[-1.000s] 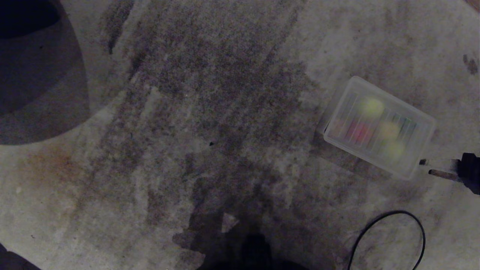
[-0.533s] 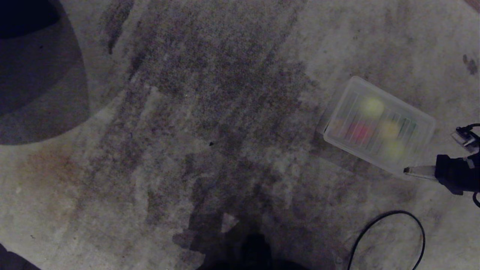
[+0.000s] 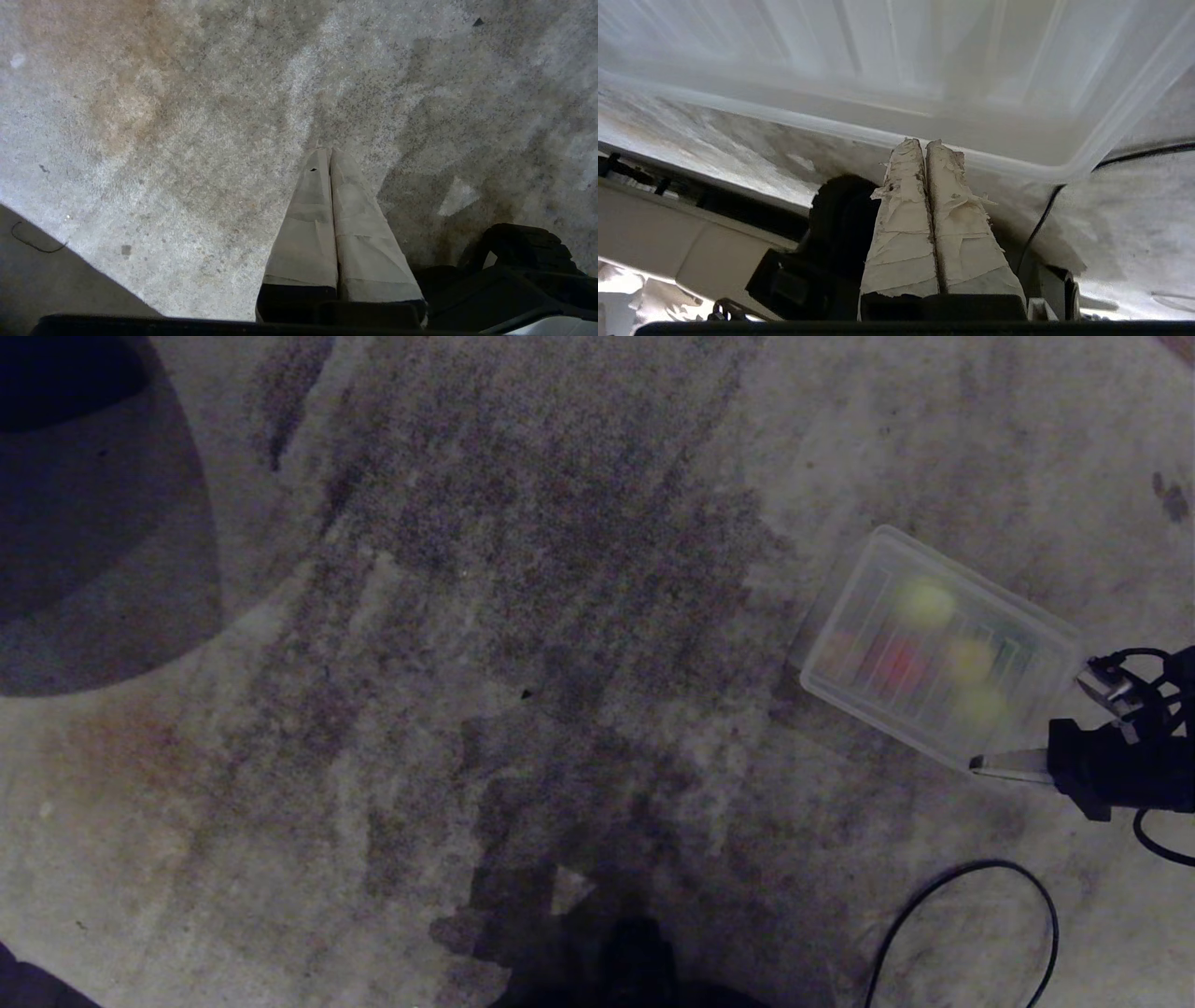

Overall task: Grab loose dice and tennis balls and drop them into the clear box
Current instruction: Close the lid

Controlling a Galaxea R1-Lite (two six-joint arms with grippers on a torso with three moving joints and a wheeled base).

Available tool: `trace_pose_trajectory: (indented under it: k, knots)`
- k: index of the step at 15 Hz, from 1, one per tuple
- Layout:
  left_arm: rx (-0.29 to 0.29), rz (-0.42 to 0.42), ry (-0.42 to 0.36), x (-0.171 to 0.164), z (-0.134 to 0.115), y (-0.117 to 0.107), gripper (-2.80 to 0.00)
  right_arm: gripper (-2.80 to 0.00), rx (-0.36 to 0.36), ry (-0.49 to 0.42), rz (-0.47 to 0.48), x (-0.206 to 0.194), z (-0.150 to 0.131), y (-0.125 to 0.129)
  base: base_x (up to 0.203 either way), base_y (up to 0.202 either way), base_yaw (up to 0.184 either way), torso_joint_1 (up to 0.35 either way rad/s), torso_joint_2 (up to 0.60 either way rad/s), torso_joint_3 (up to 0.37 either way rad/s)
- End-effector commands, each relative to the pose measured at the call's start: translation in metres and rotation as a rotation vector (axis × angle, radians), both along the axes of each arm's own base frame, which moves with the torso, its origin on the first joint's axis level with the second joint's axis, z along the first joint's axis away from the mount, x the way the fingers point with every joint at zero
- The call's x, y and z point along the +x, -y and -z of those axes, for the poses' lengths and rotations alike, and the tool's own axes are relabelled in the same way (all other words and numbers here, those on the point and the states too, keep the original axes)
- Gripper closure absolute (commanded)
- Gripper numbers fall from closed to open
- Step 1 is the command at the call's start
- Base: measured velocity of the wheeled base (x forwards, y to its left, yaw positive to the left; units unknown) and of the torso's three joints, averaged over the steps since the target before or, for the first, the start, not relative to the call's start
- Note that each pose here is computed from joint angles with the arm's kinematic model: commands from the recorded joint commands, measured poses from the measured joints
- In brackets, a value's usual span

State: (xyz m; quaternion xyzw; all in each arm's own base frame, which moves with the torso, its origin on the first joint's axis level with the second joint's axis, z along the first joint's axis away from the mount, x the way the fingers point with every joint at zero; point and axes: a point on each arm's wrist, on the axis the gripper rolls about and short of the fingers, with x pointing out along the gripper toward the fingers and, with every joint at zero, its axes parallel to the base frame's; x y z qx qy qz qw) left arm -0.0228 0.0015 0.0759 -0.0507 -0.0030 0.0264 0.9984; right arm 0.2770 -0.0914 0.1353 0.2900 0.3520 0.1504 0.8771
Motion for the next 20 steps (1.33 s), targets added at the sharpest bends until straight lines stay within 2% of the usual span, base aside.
trace_pose_trajectory:
  k: [1, 12, 18, 20]
  knots:
    - [0.0, -0.001, -0.003, 0.0, 0.0, 0.0, 0.0, 0.0, 0.002, 0.002, -0.006, 0.001, 0.001, 0.001, 0.0, 0.0, 0.0, 0.0, 0.0, 0.0]
    - [0.0, -0.001, -0.003, 0.0, 0.0, 0.0, 0.0, 0.0, -0.059, 0.089, 0.054, 0.009, -0.016, 0.025, 0.0, 0.0, 0.0, 0.0, 0.0, 0.0]
    - [0.0, -0.001, -0.003, 0.0, 0.0, 0.0, 0.0, 0.0, -0.091, 0.09, 0.095, 0.016, -0.014, 0.034, 0.0, 0.0, 0.0, 0.0, 0.0, 0.0]
    - [-0.001, -0.001, -0.003, 0.0, 0.0, 0.0, 0.0, 0.0, -0.102, 0.116, 0.102, 0.021, -0.017, 0.037, 0.0, 0.0, 0.0, 0.0, 0.0, 0.0]
